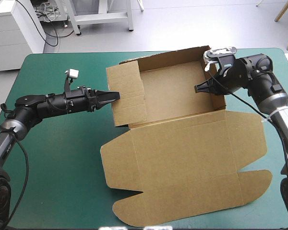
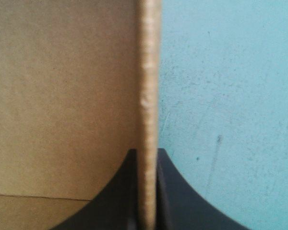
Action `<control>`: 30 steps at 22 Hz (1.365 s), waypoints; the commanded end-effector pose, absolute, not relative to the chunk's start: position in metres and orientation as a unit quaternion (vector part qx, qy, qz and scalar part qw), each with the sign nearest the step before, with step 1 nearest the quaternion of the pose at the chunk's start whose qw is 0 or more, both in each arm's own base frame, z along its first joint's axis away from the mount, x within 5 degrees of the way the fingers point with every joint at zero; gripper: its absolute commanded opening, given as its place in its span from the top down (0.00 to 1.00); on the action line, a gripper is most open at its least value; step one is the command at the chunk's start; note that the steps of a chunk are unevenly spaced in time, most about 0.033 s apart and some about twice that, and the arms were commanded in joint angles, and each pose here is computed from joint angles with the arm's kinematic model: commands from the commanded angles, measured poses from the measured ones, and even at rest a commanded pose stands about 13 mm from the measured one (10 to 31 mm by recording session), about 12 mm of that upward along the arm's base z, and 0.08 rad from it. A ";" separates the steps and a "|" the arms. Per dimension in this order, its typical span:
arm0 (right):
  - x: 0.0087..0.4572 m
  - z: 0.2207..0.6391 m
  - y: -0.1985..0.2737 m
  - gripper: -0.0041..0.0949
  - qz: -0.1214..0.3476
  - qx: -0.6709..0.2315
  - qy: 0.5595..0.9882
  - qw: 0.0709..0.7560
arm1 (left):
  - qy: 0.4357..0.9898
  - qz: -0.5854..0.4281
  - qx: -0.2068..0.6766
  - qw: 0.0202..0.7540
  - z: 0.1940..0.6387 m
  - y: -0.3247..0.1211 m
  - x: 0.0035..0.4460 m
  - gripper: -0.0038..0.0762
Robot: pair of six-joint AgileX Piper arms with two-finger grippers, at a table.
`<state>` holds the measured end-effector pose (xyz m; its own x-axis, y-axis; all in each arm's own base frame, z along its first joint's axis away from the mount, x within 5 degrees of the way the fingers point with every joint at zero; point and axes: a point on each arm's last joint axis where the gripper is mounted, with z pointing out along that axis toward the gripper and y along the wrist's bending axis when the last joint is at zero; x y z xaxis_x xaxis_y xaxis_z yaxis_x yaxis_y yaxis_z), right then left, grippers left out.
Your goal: Fold the box
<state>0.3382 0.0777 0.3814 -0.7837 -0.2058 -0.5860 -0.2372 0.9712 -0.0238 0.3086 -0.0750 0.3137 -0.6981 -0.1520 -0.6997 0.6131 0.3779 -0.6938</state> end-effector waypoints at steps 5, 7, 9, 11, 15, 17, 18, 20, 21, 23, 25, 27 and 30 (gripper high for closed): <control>0.324 0.408 0.108 0.98 0.022 -0.130 0.917 0.377 | 0.767 -0.492 0.178 0.371 0.352 -0.102 0.299 0.40; 0.323 0.409 0.115 0.98 0.023 -0.130 0.913 0.386 | 0.790 -0.463 0.177 0.362 0.358 -0.109 0.300 0.40; 0.321 0.409 0.120 0.98 0.027 -0.129 0.912 0.389 | 0.808 -0.436 0.171 0.358 0.363 -0.115 0.301 0.40; 0.320 0.409 0.124 0.98 0.030 -0.133 0.911 0.388 | 0.831 -0.400 0.161 0.352 0.366 -0.119 0.303 0.40; 0.313 0.410 0.142 0.98 0.045 -0.142 0.908 0.392 | 0.874 -0.300 0.147 0.354 0.370 -0.130 0.303 0.47; 0.310 0.411 0.150 0.98 0.058 -0.146 0.904 0.397 | 0.886 -0.266 0.129 0.356 0.370 -0.135 0.303 0.50; 0.309 0.411 0.152 0.98 0.064 -0.146 0.904 0.397 | 0.891 -0.250 0.126 0.358 0.368 -0.135 0.303 0.50; 0.308 0.412 0.158 0.98 0.094 -0.142 0.901 0.399 | 0.903 -0.218 0.101 0.355 0.365 -0.132 0.304 0.53; 0.308 0.413 0.160 0.98 0.106 -0.143 0.899 0.400 | 0.907 -0.207 0.093 0.355 0.363 -0.131 0.306 0.63; 0.308 0.413 0.161 0.98 0.108 -0.146 0.897 0.403 | 0.903 -0.210 0.091 0.365 0.366 -0.132 0.308 0.82; 0.308 0.413 0.161 0.98 0.107 -0.148 0.897 0.403 | 0.897 -0.211 0.093 0.377 0.369 -0.134 0.312 0.96; 0.309 0.412 0.161 0.98 0.102 -0.149 0.897 0.403 | 0.898 -0.206 0.095 0.377 0.370 -0.135 0.317 0.96; 0.320 0.396 0.166 0.98 0.093 -0.150 0.908 0.380 | 0.916 -0.190 0.105 0.338 0.362 -0.141 0.333 0.96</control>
<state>0.3234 0.1512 0.3740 -0.7472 -0.2458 -0.6174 -0.2782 0.9595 -0.0454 0.3310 -0.1299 0.3400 -0.7916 0.0710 -0.6069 0.2719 0.9304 -0.2459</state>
